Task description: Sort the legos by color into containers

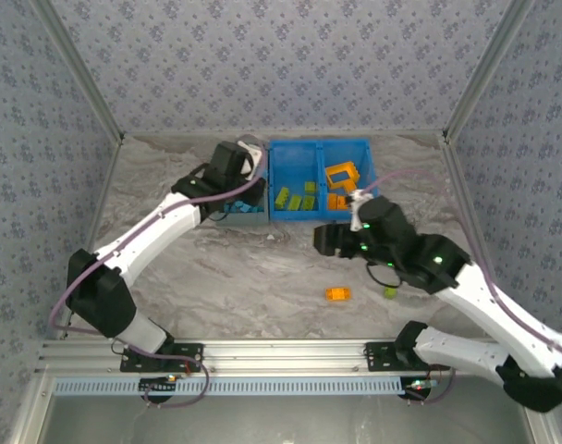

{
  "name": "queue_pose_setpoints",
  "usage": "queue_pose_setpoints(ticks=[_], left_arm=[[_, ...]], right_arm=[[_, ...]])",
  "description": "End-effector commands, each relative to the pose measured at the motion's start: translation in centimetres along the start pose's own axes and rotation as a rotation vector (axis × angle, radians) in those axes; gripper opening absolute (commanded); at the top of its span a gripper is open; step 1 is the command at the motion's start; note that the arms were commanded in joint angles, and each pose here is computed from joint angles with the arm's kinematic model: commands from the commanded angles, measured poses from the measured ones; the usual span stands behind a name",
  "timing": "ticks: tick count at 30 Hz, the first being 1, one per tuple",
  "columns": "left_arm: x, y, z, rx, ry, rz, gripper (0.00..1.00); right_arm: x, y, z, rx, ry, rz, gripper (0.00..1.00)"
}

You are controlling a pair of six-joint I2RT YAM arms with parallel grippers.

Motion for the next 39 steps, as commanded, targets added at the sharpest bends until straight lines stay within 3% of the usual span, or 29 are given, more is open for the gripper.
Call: queue_pose_setpoints(ticks=[1,7,11,18,22,31,36,39], left_arm=[[2.5,2.2,-0.7,0.057,-0.124,-0.036,0.17],[5.5,8.1,-2.1,0.136,-0.217,-0.128,0.17],[6.4,11.3,-2.3,0.167,-0.242,-0.165,0.16],[7.9,15.4,-1.2,0.207,-0.304,-0.219,0.17],[7.9,16.7,-0.6,0.224,-0.323,-0.199,0.22],[7.4,14.0,-1.6,0.182,-0.334,-0.175,0.55],[6.4,10.5,-3.5,0.108,-0.343,-0.146,0.58],[5.1,7.1,-4.8,0.028,-0.335,-0.130,0.65]], right_arm=[[3.5,1.8,-1.5,-0.184,-0.118,-0.031,0.76],[9.3,5.4,-0.2,-0.360,-0.303,-0.071,0.78],[11.2,7.3,0.7,-0.393,-0.365,-0.060,0.79],[10.5,8.1,1.8,-0.367,-0.341,-0.033,0.79],[9.3,7.9,2.5,-0.346,-0.322,-0.008,0.80],[4.7,6.8,5.3,-0.238,-0.243,0.142,0.80],[0.4,4.0,6.3,-0.209,-0.120,0.325,0.81],[-3.4,1.8,7.2,-0.185,0.006,0.493,0.85]])
Point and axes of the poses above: each hand's point on the last joint's axis, 136 mm out from that joint toward the fingers, its own y axis out along the fingers, its own x axis along the line the jaws close on, z = x × y, the point moved 8 cm from there along -y, back along the fingers, and after that the axes turned 1 degree about -y, right-handed, at the moved point
